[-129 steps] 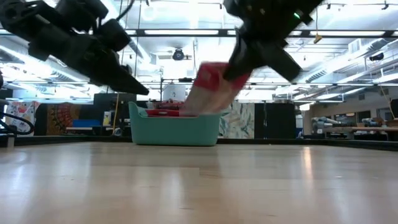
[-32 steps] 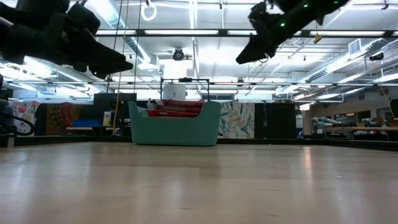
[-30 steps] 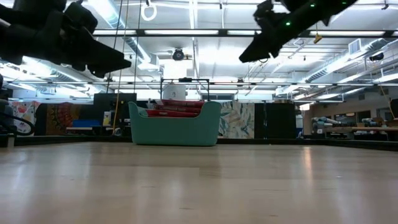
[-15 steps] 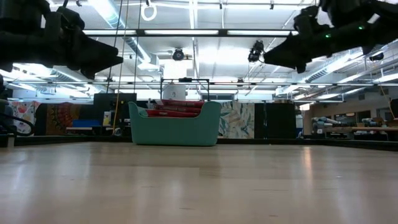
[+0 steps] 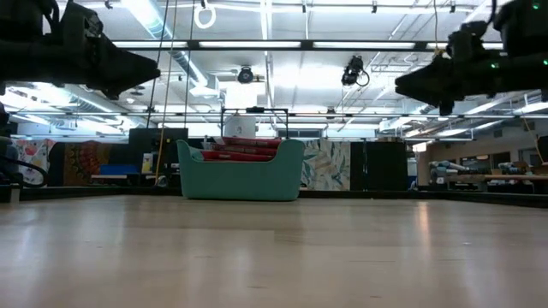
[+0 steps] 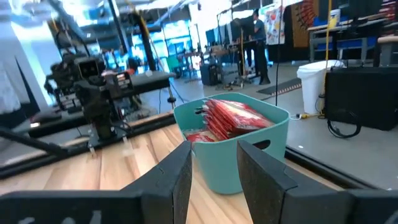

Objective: Sort popcorn bags into baskets
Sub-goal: Return to home position

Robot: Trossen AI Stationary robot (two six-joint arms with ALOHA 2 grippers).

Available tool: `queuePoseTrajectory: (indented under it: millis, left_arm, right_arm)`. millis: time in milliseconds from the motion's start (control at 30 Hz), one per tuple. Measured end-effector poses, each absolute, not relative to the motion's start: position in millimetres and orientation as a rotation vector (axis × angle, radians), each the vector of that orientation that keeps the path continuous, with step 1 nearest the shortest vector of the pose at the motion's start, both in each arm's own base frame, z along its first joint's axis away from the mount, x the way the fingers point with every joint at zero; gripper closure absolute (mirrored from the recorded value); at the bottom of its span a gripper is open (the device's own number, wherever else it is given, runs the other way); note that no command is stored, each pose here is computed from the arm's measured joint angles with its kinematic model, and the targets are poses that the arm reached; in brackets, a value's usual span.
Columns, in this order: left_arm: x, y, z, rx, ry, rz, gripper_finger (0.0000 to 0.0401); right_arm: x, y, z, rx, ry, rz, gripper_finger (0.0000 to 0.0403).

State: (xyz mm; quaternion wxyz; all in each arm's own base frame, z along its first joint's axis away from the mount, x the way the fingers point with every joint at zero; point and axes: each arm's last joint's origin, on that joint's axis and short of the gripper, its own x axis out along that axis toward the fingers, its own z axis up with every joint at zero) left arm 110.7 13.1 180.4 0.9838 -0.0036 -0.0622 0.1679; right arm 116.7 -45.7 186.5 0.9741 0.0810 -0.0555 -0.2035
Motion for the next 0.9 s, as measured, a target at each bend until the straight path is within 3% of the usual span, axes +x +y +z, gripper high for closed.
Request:
queuePoseTrajectory:
  millis: [633, 900]
  left_arm:
    - [94.6, 13.5, 178.2, 0.013, -0.129, 0.377, 0.0357]
    - [94.6, 13.6, 178.1, 0.052, -0.12, 0.386, 0.0373]
  right_arm:
    - [103.3, -41.0, 179.5, 0.181, -0.154, -0.332, 0.0271]
    - [102.9, -42.2, 179.2, 0.202, -0.16, -0.374, 0.027]
